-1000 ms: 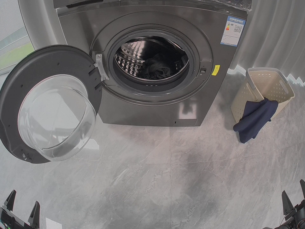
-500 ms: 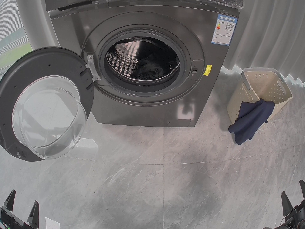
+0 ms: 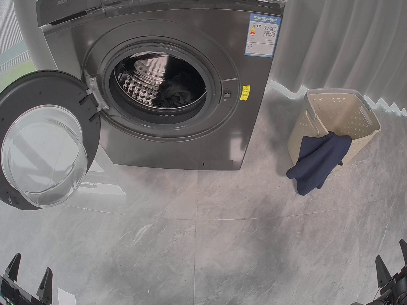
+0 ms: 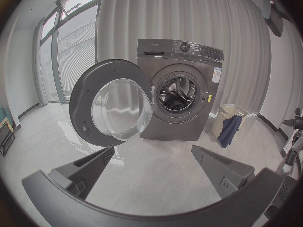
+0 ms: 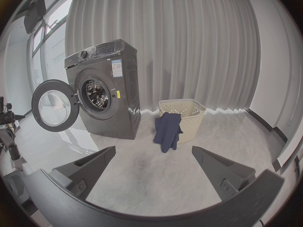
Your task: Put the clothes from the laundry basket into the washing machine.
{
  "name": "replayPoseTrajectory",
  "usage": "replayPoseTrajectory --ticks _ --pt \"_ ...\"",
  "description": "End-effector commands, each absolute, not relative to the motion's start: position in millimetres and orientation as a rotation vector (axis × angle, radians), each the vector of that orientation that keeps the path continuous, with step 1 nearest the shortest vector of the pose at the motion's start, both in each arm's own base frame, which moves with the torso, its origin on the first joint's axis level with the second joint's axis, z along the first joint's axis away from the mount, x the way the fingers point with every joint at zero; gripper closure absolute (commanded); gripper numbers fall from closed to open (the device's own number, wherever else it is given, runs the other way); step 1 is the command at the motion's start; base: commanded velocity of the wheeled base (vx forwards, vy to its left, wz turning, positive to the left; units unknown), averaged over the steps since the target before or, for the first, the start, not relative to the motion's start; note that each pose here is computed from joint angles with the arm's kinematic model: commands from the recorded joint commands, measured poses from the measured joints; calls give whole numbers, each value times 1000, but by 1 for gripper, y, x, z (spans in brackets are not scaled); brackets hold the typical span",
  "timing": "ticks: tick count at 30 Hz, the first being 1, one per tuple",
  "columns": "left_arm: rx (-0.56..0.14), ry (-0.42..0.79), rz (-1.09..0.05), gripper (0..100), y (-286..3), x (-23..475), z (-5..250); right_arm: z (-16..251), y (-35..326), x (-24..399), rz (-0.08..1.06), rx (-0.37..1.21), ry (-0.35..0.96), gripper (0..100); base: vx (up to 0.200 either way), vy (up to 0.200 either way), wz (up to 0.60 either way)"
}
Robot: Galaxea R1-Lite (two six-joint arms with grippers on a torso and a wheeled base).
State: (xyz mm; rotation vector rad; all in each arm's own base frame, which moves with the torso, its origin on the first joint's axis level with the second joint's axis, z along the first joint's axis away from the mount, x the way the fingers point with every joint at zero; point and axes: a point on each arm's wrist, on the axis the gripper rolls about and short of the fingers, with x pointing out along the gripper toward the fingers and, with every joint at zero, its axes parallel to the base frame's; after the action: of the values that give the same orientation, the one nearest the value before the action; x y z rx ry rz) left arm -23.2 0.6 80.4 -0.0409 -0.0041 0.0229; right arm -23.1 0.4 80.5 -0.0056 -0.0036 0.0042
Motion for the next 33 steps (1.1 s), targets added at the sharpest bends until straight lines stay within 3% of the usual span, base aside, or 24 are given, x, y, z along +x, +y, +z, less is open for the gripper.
replayPoseTrajectory --ticks 1,23,33 --pt "-43 6 25 0 1 -22 76 75 0 -23 5 -6 2 0 0 -200 0" --pt "-46 5 31 0 1 -22 76 75 0 -23 5 -6 2 0 0 -200 0" --pt "-47 5 31 0 1 -22 76 75 0 -23 5 -6 2 0 20 0 0"
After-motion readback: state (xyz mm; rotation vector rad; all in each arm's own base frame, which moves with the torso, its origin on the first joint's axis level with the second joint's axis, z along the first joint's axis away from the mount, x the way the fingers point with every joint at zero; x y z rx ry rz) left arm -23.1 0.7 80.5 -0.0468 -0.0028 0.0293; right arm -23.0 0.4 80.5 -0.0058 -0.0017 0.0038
